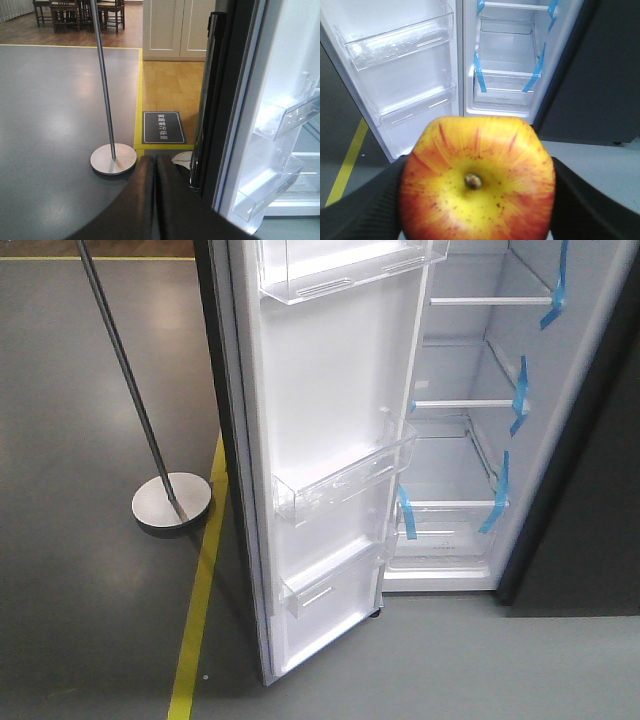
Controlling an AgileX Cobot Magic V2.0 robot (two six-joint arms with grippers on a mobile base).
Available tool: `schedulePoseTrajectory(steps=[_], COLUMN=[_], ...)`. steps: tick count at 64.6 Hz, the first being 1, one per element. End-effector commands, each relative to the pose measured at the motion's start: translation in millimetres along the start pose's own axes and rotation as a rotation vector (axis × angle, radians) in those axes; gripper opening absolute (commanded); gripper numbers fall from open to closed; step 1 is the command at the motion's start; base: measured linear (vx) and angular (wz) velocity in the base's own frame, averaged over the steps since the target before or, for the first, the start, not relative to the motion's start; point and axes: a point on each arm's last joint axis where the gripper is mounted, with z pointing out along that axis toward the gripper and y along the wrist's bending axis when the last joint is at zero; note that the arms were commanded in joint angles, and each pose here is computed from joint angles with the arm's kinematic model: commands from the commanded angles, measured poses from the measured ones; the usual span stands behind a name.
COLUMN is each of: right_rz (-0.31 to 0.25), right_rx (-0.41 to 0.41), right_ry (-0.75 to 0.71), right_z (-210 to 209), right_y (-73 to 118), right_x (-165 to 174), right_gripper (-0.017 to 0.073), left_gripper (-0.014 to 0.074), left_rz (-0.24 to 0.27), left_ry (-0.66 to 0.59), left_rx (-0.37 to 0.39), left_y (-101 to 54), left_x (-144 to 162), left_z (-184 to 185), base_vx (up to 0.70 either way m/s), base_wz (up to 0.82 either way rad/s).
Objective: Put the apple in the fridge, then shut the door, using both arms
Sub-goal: 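Drive closer to the open refrigerator door holding the apple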
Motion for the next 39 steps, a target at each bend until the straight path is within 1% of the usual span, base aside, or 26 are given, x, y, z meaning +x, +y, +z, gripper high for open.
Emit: schedulePoseTrajectory(steps=[1, 39], right_rz=[-0.003, -0.003], right_rx=[0.012, 0.012], right_ry=[-0.092, -0.092], right_z=[-4.9, -4.9], right_y=[-1.0, -1.0], right_x=[-13.1, -13.1], right_gripper=[0.0188, 0.0188], left_gripper=[-0.0005, -0.0005], left_rz=[-0.002, -0.002], left_ry=[-0.052, -0.052], left_rx=[0.027, 0.027], left_y=[-1.5, -1.5], left_x=[0.8, 0.8], left_z=[0.7, 0.7], base_vx=[0.05, 0.05], base_wz=[0.00, 0.00])
